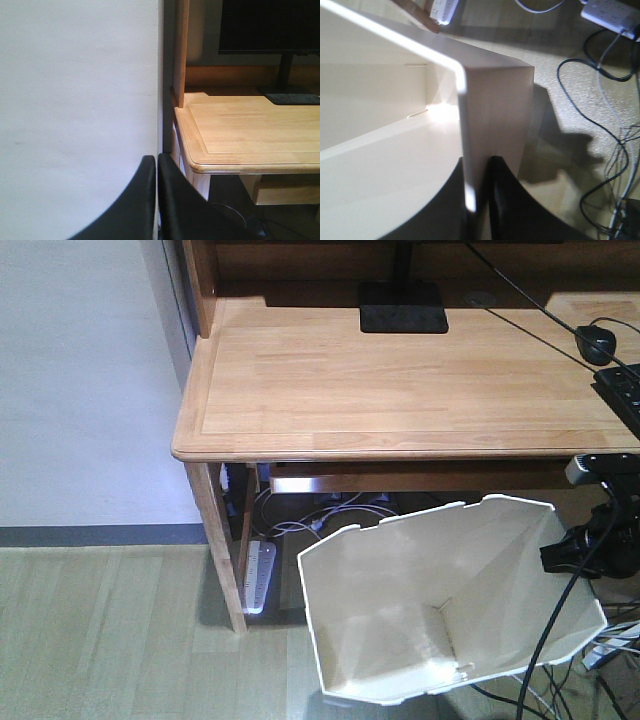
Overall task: Move trash bin to bedside with robot
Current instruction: 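Lift the bin off the floor with the right gripper, then drive the base away from the desk carrying the bin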
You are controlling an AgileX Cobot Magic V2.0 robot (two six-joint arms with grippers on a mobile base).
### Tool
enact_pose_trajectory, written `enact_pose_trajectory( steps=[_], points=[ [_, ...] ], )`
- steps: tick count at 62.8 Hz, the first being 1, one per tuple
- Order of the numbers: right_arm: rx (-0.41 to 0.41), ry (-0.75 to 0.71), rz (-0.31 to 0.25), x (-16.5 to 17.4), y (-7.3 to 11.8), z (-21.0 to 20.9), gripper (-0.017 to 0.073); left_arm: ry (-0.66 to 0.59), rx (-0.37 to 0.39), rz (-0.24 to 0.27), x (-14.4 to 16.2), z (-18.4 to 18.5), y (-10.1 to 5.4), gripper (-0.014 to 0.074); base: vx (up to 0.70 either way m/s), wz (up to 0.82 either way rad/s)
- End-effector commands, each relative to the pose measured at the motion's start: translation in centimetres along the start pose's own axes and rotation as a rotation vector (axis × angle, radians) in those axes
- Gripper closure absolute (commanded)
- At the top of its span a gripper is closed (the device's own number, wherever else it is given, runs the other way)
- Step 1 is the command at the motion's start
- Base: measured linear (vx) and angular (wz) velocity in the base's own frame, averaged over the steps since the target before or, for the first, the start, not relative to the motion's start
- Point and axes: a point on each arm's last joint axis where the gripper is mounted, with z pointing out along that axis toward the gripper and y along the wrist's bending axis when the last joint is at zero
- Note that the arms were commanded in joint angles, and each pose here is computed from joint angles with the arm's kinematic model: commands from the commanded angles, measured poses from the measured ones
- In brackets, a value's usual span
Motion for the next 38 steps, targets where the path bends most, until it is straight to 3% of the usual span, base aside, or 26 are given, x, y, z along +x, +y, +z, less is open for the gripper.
enact_pose_trajectory(
  steps=[1, 38],
  points=[
    [-0.098, -0.080, 0.065, -1.29, 1.35, -1.67, 0.0565, -0.053, 0.007, -0.017, 0.23, 0.08, 0.00, 0.0599, 0.00, 0.00],
    [-0.098, -0.080, 0.062, -1.29, 1.35, -1.67, 0.0565, -0.053, 0.007, -0.017, 0.23, 0.08, 0.00, 0.0599, -0.02, 0.07]
  ],
)
